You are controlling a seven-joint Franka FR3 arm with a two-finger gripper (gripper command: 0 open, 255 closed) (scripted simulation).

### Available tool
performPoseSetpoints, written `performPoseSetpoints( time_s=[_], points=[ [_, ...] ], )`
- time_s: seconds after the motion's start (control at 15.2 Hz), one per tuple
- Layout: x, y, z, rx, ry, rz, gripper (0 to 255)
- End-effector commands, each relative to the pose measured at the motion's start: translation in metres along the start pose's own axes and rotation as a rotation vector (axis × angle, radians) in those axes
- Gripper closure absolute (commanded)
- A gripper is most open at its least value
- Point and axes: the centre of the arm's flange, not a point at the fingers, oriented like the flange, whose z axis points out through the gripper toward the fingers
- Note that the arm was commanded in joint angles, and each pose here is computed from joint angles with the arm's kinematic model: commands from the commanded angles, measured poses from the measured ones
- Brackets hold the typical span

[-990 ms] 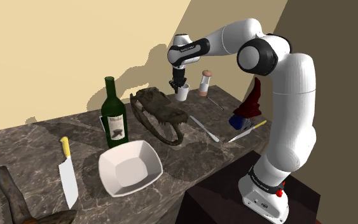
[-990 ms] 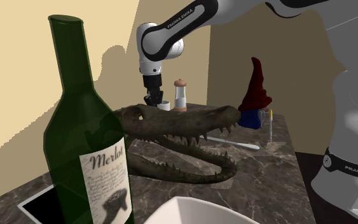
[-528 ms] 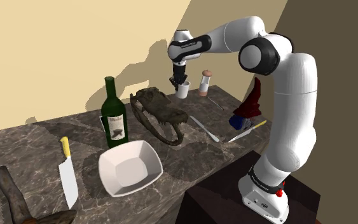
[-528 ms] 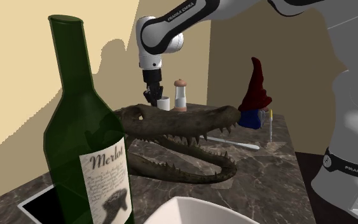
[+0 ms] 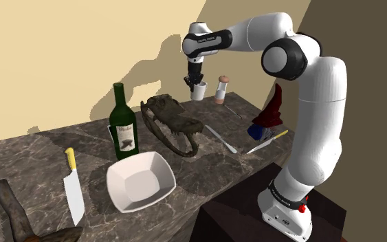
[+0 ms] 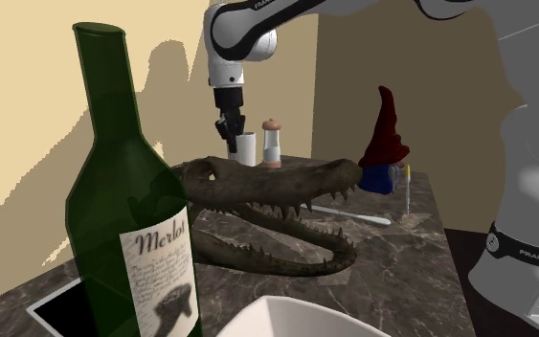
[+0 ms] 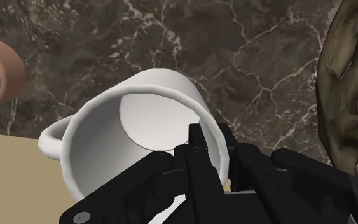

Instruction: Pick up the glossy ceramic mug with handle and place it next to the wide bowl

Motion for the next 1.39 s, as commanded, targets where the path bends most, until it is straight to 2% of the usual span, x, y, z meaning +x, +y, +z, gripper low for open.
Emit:
performPoseSetpoints(
  time_s=[0.0,1.25,1.32],
  points=[
    [0.000,0.001,-0.010,0.000,0.000,0.000,255],
    [-0.004,0.006,-0.109,0.000,0.000,0.000,255],
    [-0.015,-0.002,-0.109,0.000,0.000,0.000,255]
  ],
)
